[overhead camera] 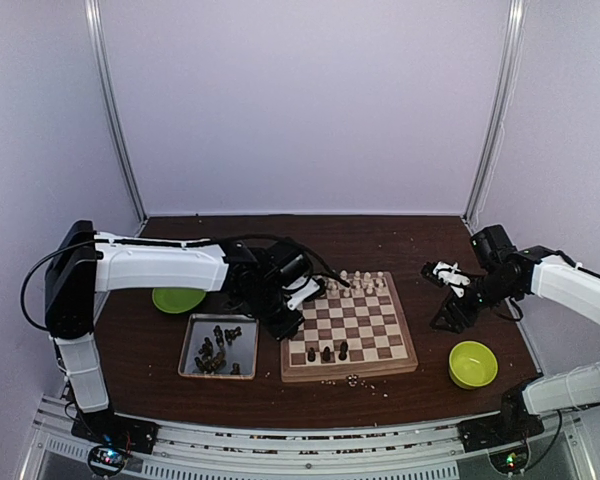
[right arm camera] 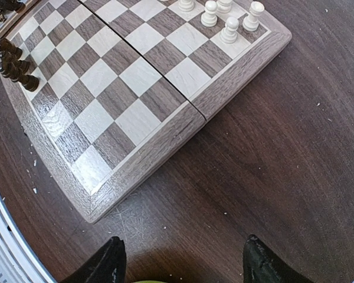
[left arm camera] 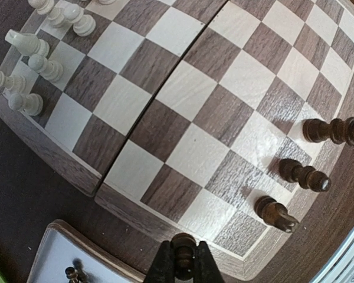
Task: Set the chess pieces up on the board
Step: Place the pawn at h7, then pick up the pawn from the storage box, then place the pawn at g7.
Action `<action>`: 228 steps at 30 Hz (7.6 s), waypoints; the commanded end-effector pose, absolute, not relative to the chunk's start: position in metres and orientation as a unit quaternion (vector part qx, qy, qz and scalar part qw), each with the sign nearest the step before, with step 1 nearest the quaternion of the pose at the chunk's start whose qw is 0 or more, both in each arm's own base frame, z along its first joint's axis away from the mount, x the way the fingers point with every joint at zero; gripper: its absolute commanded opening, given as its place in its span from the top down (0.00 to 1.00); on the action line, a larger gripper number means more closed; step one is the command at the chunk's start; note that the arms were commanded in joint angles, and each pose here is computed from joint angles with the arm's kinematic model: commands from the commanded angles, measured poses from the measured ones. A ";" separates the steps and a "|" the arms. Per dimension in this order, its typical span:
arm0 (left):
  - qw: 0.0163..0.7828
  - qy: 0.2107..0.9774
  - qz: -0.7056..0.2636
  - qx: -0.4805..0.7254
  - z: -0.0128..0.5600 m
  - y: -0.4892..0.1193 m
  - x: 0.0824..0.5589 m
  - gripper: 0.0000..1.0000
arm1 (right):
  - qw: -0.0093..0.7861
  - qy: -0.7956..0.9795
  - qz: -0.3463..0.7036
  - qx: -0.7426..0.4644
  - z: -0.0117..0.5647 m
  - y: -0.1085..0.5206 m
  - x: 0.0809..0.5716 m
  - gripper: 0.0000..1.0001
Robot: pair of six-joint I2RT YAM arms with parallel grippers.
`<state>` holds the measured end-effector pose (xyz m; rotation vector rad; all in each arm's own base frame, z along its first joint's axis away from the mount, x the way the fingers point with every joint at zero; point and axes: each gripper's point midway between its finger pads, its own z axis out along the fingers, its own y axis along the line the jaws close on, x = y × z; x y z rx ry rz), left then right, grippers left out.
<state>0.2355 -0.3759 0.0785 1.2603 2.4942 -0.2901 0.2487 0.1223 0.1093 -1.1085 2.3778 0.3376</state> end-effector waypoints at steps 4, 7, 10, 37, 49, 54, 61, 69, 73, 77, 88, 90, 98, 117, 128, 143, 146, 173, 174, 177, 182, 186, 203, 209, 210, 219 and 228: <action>0.152 0.866 -0.121 0.460 0.076 -0.389 0.230 0.96 | 0.262 0.863 0.122 -0.415 0.122 0.126 0.252 0.32; 0.143 0.865 -0.129 0.462 0.073 -0.392 0.227 0.96 | 0.262 0.863 0.122 -0.415 0.122 0.126 0.251 0.32; 0.137 0.865 -0.131 0.465 0.069 -0.393 0.224 0.96 | 0.261 0.863 0.122 -0.416 0.122 0.126 0.251 0.32; 0.133 0.868 -0.118 0.465 0.054 -0.398 0.223 0.78 | 0.254 0.864 0.122 -0.416 0.117 0.126 0.250 0.32; 0.216 0.860 -0.101 0.450 0.115 -0.375 0.237 0.62 | 0.252 0.865 0.122 -0.417 0.117 0.126 0.250 0.32; 0.258 0.882 -0.096 0.382 0.142 -0.323 0.259 0.60 | 0.251 0.865 0.122 -0.418 0.116 0.126 0.250 0.32; 0.218 0.923 -0.044 0.314 0.109 -0.247 0.277 0.72 | 0.250 0.865 0.122 -0.417 0.116 0.126 0.250 0.32; 0.177 0.936 -0.003 0.305 0.078 -0.224 0.273 0.70 | 0.249 0.865 0.122 -0.418 0.115 0.126 0.250 0.31; 0.185 0.940 0.011 0.285 0.082 -0.217 0.276 0.69 | 0.248 0.866 0.121 -0.417 0.115 0.126 0.250 0.32; 0.189 0.947 0.011 0.260 0.095 -0.198 0.267 0.66 | 0.247 0.866 0.120 -0.418 0.114 0.125 0.250 0.31; 0.154 0.954 -0.043 0.255 0.081 -0.173 0.232 0.68 | 0.244 0.866 0.122 -0.420 0.113 0.127 0.249 0.31; 0.146 0.954 -0.055 0.256 0.077 -0.177 0.233 0.67 | 0.244 0.866 0.122 -0.420 0.113 0.127 0.249 0.32; 0.113 0.956 -0.049 0.265 0.058 -0.183 0.237 0.66 | 0.244 0.866 0.120 -0.420 0.112 0.126 0.249 0.32; 0.110 0.962 -0.023 0.250 0.042 -0.189 0.260 0.70 | 0.237 0.867 0.122 -0.421 0.109 0.127 0.248 0.31; 0.095 0.962 -0.019 0.254 0.033 -0.190 0.260 0.81 | 0.232 0.867 0.122 -0.423 0.107 0.128 0.248 0.31; 0.120 0.959 -0.040 0.252 0.062 -0.185 0.256 0.99 | 0.229 0.868 0.121 -0.424 0.106 0.128 0.248 0.31; 0.130 0.958 -0.065 0.246 0.068 -0.190 0.257 1.00 | 0.229 0.868 0.120 -0.424 0.106 0.128 0.248 0.31; 0.202 0.871 -0.234 0.381 0.180 -0.376 0.234 0.99 | 0.231 0.868 0.117 -0.423 0.107 0.127 0.248 0.31; 0.198 0.870 -0.233 0.386 0.176 -0.382 0.233 0.99 | 0.233 0.867 0.116 -0.424 0.108 0.127 0.248 0.31; 0.187 0.870 -0.224 0.397 0.159 -0.397 0.235 0.99 | 0.234 0.867 0.117 -0.424 0.108 0.127 0.248 0.31; 0.164 0.868 -0.203 0.422 0.126 -0.419 0.234 0.99 | 0.234 0.867 0.119 -0.424 0.108 0.127 0.247 0.31; 0.150 0.867 -0.201 0.431 0.109 -0.434 0.232 0.99 | 0.232 0.867 0.119 -0.425 0.108 0.127 0.246 0.31; 0.119 0.877 -0.122 0.450 0.068 -0.428 0.232 0.99 | 0.230 0.866 0.119 -0.427 0.107 0.127 0.246 0.31; 0.114 0.877 -0.119 0.452 0.065 -0.427 0.230 0.99 | 0.228 0.867 0.120 -0.427 0.107 0.127 0.246 0.31; 0.113 0.877 -0.120 0.452 0.064 -0.427 0.230 0.99 | 0.228 0.867 0.120 -0.427 0.107 0.127 0.245 0.31; 0.105 0.878 -0.111 0.454 0.060 -0.424 0.228 0.99 | 0.226 0.867 0.120 -0.427 0.106 0.127 0.245 0.30; 0.096 0.876 -0.113 0.459 0.054 -0.424 0.224 0.99 | 0.223 0.865 0.121 -0.432 0.105 0.130 0.244 0.30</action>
